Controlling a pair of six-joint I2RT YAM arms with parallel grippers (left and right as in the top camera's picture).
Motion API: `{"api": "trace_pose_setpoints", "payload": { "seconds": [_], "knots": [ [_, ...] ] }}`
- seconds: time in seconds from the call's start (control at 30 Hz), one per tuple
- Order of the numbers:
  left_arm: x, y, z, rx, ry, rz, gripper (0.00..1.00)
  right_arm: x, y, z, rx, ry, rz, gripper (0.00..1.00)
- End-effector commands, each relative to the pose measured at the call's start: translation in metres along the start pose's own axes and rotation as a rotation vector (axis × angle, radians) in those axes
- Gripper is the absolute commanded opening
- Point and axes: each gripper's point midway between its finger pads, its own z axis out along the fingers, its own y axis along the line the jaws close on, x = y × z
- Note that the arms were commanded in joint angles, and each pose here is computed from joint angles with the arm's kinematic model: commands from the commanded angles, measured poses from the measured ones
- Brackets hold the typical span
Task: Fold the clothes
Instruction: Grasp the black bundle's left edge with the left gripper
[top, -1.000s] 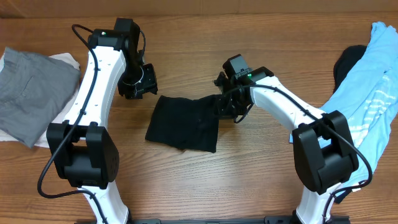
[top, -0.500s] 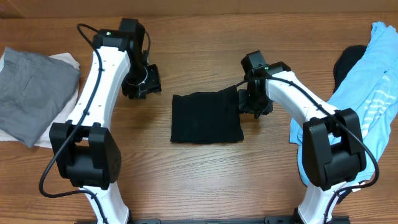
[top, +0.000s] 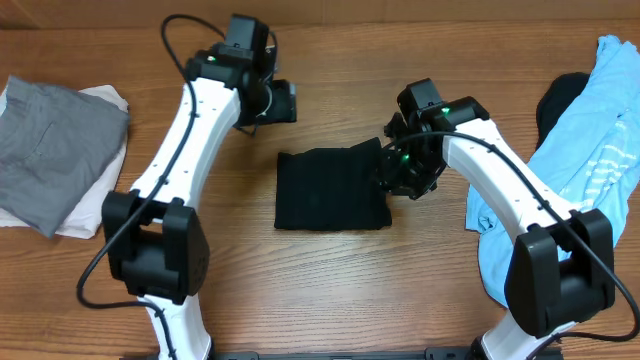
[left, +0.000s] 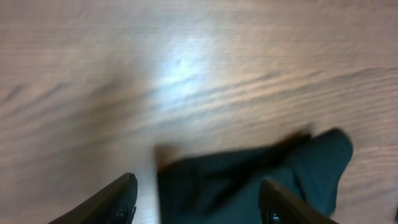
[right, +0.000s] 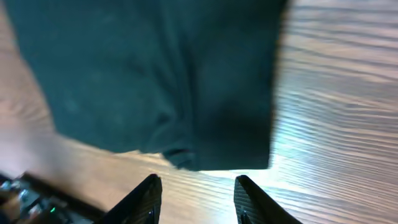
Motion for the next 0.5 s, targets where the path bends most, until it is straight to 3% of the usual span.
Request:
{"api": "trace_pose_setpoints", "payload": {
  "seconds": [0.0, 0.27, 0.4, 0.47],
  "knots": [
    [0.013, 0.000, 0.049, 0.019, 0.086, 0.034, 0.64, 0.009, 0.018, 0.003, -0.065, 0.022, -0.053, 0.41],
    [0.086, 0.024, 0.114, -0.059, 0.386, 0.000, 0.57, 0.028, 0.002, 0.047, -0.057, 0.054, -0.064, 0.39],
    [0.116, 0.047, 0.108, -0.169, 0.515, -0.013, 0.49, 0.036, -0.015, 0.065, -0.026, 0.062, -0.120, 0.40],
    [0.140, 0.065, 0.087, -0.277, 0.634, -0.011, 0.44, 0.036, -0.046, 0.074, 0.124, 0.056, -0.114, 0.41]
  ]
}}
